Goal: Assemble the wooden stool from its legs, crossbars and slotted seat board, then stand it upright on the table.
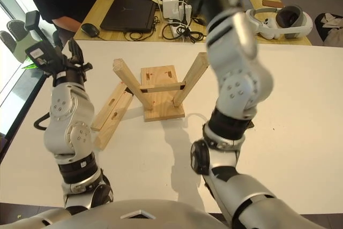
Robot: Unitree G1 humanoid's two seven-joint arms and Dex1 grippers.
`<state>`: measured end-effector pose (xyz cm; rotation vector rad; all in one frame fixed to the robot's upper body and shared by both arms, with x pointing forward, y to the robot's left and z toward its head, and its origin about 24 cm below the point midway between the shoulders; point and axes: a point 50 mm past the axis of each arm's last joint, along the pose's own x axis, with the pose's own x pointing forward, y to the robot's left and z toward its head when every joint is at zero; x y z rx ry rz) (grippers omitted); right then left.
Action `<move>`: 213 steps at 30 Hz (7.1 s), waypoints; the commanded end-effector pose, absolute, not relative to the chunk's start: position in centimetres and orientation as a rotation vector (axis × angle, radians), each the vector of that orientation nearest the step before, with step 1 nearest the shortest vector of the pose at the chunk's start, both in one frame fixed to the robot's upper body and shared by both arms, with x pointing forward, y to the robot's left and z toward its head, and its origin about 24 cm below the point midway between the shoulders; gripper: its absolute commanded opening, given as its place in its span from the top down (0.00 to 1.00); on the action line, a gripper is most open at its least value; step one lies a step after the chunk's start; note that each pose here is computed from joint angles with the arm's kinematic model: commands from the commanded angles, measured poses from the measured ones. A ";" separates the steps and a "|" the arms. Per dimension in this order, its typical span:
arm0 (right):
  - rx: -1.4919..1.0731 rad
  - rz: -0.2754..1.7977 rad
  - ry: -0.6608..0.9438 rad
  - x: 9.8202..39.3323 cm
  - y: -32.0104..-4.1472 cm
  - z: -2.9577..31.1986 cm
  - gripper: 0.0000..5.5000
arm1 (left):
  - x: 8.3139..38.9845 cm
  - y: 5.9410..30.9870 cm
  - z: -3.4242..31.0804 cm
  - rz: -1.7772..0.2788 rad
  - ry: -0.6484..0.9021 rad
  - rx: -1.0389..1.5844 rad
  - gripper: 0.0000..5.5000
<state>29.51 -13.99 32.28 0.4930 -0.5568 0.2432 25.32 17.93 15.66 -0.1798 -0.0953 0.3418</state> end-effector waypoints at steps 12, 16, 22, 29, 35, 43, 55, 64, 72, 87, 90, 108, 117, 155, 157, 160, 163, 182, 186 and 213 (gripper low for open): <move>-0.067 -0.113 0.259 24.1 -25.5 10.5 0.34 | 20.9 18.6 12.6 0.190 0.182 0.100 0.69; -0.046 -0.148 0.244 25.4 -27.0 10.2 0.36 | 21.1 21.2 12.2 0.251 0.240 0.162 0.70; 0.088 -0.343 0.202 27.5 -31.2 10.5 0.53 | 21.3 25.1 12.3 0.376 0.251 0.182 0.78; 0.361 -0.111 0.273 30.9 -20.3 10.0 0.53 | 25.8 16.5 13.0 0.182 0.286 -0.057 0.78; 0.603 0.723 0.277 25.3 -8.0 15.7 0.53 | 23.8 5.6 15.7 -0.283 0.410 -0.206 0.78; 0.371 0.356 0.302 28.3 -14.2 14.5 0.53 | 23.8 8.8 14.7 -0.189 0.477 -0.134 0.78; -0.514 0.943 0.553 22.2 -24.5 17.0 0.39 | 22.0 13.9 13.3 -0.077 0.499 -0.044 0.79; 0.049 1.518 0.356 16.5 -13.0 16.0 0.32 | 23.3 14.3 13.9 -0.075 0.457 -0.024 0.79; -0.404 0.929 0.498 24.1 -17.0 11.3 0.32 | 23.8 14.6 14.0 -0.063 0.441 -0.021 0.79; -0.433 1.322 0.480 20.5 -17.0 11.9 0.32 | 23.7 14.6 13.6 -0.008 0.424 -0.056 0.79; -0.351 1.159 0.362 23.3 -14.7 11.4 0.32 | 24.0 14.1 13.7 -0.013 0.409 -0.074 0.79; -1.038 0.908 0.586 28.3 -23.5 11.0 0.32 | 25.8 14.6 13.6 -0.011 0.384 -0.028 0.79; -0.353 1.288 0.134 23.9 -9.6 13.6 0.32 | 28.3 14.2 14.3 -0.024 0.325 -0.024 0.79; -0.125 0.212 0.495 29.0 -22.0 10.4 0.32 | 27.3 13.8 13.8 -0.019 0.324 0.001 0.79; -0.163 0.230 0.510 29.2 -23.5 10.7 0.32 | 27.2 13.8 13.7 -0.006 0.326 -0.007 0.79; -0.150 0.208 0.618 29.2 -26.5 9.4 0.32 | 27.1 13.4 13.7 -0.009 0.322 -0.015 0.79; -0.076 0.191 0.770 28.8 -29.0 7.4 0.32 | 27.2 13.7 13.8 -0.006 0.318 -0.006 0.79; -0.141 0.827 0.714 29.5 -14.1 5.6 0.32 | 28.6 13.4 15.0 -0.052 0.282 0.042 0.79; -0.157 0.865 0.445 29.3 -15.3 11.5 0.29 | 28.1 14.1 14.8 -0.025 0.281 0.055 0.79; -0.141 0.593 0.488 36.4 -14.4 4.9 0.15 | 29.0 12.0 15.1 -0.093 0.263 0.059 0.79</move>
